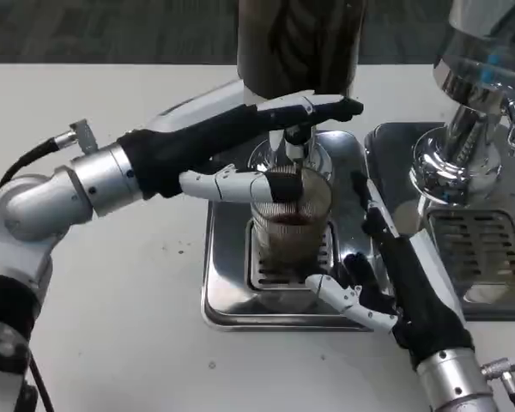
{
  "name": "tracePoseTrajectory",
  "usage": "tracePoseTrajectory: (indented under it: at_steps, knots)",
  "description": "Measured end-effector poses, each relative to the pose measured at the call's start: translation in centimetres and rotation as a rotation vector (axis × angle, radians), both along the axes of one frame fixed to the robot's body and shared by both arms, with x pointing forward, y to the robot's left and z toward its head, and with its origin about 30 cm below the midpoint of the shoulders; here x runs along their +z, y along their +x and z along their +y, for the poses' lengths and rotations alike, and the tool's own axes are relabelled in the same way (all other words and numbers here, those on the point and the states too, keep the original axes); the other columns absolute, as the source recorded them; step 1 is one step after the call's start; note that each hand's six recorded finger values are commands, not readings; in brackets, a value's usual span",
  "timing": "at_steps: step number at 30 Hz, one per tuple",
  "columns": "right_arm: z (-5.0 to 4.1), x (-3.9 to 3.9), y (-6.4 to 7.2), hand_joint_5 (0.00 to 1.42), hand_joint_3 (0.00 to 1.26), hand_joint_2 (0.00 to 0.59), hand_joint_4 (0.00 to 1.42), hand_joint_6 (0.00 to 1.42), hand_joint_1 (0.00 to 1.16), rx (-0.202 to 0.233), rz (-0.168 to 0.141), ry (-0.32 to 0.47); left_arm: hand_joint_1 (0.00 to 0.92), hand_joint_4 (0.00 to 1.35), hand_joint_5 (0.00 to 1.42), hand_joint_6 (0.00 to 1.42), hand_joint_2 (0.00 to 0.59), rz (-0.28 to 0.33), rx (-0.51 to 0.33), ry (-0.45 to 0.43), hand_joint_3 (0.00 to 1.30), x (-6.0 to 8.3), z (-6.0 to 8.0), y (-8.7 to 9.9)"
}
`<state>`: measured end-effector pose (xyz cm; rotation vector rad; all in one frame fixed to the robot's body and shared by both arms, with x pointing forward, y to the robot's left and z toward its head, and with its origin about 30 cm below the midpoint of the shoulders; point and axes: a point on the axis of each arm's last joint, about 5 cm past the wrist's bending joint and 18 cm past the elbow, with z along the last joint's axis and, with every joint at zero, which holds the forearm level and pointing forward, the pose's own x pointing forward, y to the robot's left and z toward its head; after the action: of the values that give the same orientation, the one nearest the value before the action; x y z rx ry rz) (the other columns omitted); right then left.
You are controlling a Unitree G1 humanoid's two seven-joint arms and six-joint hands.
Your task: Grasp the cup under the faucet to collect the drink, then remove the cup.
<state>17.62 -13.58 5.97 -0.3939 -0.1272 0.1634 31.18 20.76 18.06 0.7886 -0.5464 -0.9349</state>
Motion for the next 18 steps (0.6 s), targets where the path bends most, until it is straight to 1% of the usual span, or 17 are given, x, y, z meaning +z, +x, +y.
tracePoseTrajectory:
  at_steps: [4, 8, 11, 18]
  knots:
    - [0.03, -0.16, 0.3, 0.0, 0.0, 0.217, 0.0, 0.07, 0.66, 0.008, 0.015, 0.017, 0.0, 0.04, 0.02, 0.0, 0.061, 0.0, 0.0, 0.0, 0.14, -0.1, 0.0, -0.1]
    - [0.14, -0.25, 0.6, 0.0, 0.0, 0.217, 0.0, 0.07, 0.66, 0.015, 0.021, 0.019, 0.0, 0.04, 0.02, 0.0, 0.061, 0.001, 0.001, -0.001, 0.15, -0.1, 0.1, -0.1]
    - [0.29, -0.08, 0.9, 0.0, 0.0, 0.217, 0.0, 0.07, 0.65, 0.027, 0.012, 0.02, 0.0, 0.04, 0.02, 0.0, 0.061, 0.001, 0.002, -0.002, 0.15, -0.2, 0.1, -0.2]
    - [0.6, 0.06, 1.4, 0.0, 0.0, 0.217, 0.0, 0.08, 0.65, 0.049, 0.011, 0.025, 0.0, 0.04, 0.02, 0.0, 0.061, 0.0, 0.003, -0.002, 0.15, -0.2, 0.1, -0.2]
